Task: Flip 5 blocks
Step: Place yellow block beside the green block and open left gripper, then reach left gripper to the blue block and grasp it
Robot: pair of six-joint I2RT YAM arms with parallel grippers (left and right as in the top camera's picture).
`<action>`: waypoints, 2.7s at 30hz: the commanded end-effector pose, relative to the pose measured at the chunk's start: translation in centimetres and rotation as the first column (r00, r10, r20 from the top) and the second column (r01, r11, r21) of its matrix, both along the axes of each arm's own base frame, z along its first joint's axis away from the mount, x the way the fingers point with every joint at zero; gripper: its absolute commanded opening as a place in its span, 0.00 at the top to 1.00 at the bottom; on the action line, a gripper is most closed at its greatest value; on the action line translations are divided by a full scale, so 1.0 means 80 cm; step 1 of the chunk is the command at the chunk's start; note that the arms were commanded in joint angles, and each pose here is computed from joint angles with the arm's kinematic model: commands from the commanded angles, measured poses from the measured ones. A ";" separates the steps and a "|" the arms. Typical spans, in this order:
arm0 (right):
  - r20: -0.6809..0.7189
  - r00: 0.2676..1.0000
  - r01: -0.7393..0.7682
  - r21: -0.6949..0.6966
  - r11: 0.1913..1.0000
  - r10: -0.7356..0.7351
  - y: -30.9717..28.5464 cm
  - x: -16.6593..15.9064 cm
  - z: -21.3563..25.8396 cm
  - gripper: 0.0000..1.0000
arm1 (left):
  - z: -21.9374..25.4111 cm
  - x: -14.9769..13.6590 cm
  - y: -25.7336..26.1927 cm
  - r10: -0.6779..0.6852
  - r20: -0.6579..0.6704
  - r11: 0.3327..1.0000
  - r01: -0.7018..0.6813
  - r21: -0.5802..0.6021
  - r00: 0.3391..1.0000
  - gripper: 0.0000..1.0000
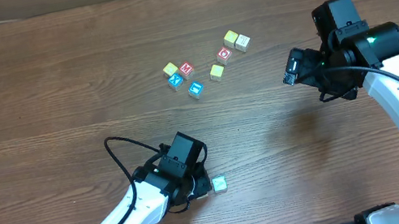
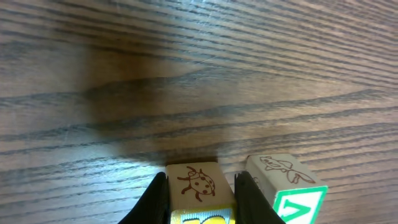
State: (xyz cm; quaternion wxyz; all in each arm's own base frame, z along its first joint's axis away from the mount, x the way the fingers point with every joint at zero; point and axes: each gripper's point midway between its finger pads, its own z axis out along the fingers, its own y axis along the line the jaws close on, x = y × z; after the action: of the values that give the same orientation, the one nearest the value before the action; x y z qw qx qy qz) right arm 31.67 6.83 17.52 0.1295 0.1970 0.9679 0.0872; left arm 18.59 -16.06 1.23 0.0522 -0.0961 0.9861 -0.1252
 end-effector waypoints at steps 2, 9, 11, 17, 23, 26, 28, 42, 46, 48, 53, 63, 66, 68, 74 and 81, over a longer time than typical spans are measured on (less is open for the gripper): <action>0.036 0.999 -0.004 0.006 1.000 0.004 0.000 0.002 0.014 0.03 | -0.006 -0.005 -0.001 0.013 -0.024 1.000 -0.013 -0.002 1.000 0.83; 0.036 0.999 -0.004 0.006 1.000 0.004 0.000 0.002 0.014 0.02 | -0.006 -0.005 -0.001 0.013 -0.024 1.000 -0.013 -0.002 1.000 0.53; 0.036 0.999 -0.004 0.006 1.000 0.004 0.000 0.002 0.014 0.02 | -0.006 -0.005 -0.001 0.013 -0.024 1.000 -0.013 -0.002 1.000 0.51; 0.033 0.999 -0.004 0.006 1.000 0.004 0.000 0.001 0.014 0.02 | -0.004 0.004 0.005 0.029 0.008 0.999 -0.029 0.020 1.000 0.49; 0.036 0.999 -0.018 0.001 1.000 0.018 0.000 0.002 0.014 0.02 | 0.016 0.040 0.012 0.068 0.069 0.998 -0.069 0.012 0.995 0.45; 0.041 0.999 -0.018 0.002 1.000 0.018 0.000 0.003 0.014 0.02 | 0.035 0.063 0.017 0.088 0.107 0.996 -0.089 0.005 0.990 0.42; 0.045 0.999 -0.019 0.002 1.000 0.019 0.001 0.004 0.015 0.02 | 0.054 0.085 0.014 0.062 0.160 0.998 -0.061 -0.009 0.985 0.39; 0.058 0.998 -0.026 0.002 1.000 0.026 0.001 0.008 0.016 0.02 | 0.112 0.222 -0.039 -0.138 0.298 0.990 0.121 0.074 0.945 0.32; 0.053 0.998 -0.029 0.000 1.000 0.029 0.001 0.006 0.015 0.02 | 0.096 0.259 -0.056 -0.378 0.265 0.923 0.337 0.188 0.887 0.39; 0.050 0.998 -0.029 -0.001 1.000 0.029 0.001 0.005 0.015 0.02 | 0.087 0.270 -0.062 -0.468 0.247 0.879 0.420 0.225 0.849 0.30; 0.044 0.998 -0.037 -0.005 0.999 0.038 0.000 0.003 0.014 0.02 | 0.064 0.287 -0.065 -0.610 0.199 0.785 0.551 0.282 0.767 0.20; 0.034 0.999 -0.043 -0.007 0.999 0.043 0.000 0.000 0.013 0.02 | 0.029 0.304 -0.028 -0.605 0.162 0.790 0.561 0.247 0.780 0.25; 0.034 0.998 -0.043 -0.007 0.999 0.043 0.000 0.000 0.013 0.02 | 0.027 0.310 -0.029 -0.596 0.182 0.799 0.558 0.222 0.782 0.24; 0.034 0.999 -0.042 -0.007 0.999 0.043 0.000 0.000 0.013 0.02 | 0.029 0.314 -0.032 -0.595 0.202 0.802 0.557 0.216 0.778 0.27; 0.035 0.998 -0.043 -0.007 0.999 0.043 0.000 0.000 0.013 0.02 | 0.034 0.316 -0.054 -0.603 0.255 0.797 0.580 0.168 0.756 0.37; 0.038 0.998 -0.042 -0.007 0.999 0.043 0.000 0.001 0.014 0.02 | 0.034 0.310 -0.063 -0.614 0.253 0.789 0.595 0.156 0.748 0.51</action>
State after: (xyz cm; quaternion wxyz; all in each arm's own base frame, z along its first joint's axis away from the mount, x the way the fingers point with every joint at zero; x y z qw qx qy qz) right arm 31.51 6.80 17.47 0.1279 0.1789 0.9719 0.0838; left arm 43.46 -20.00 3.90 0.1574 0.2354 0.9537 -0.1017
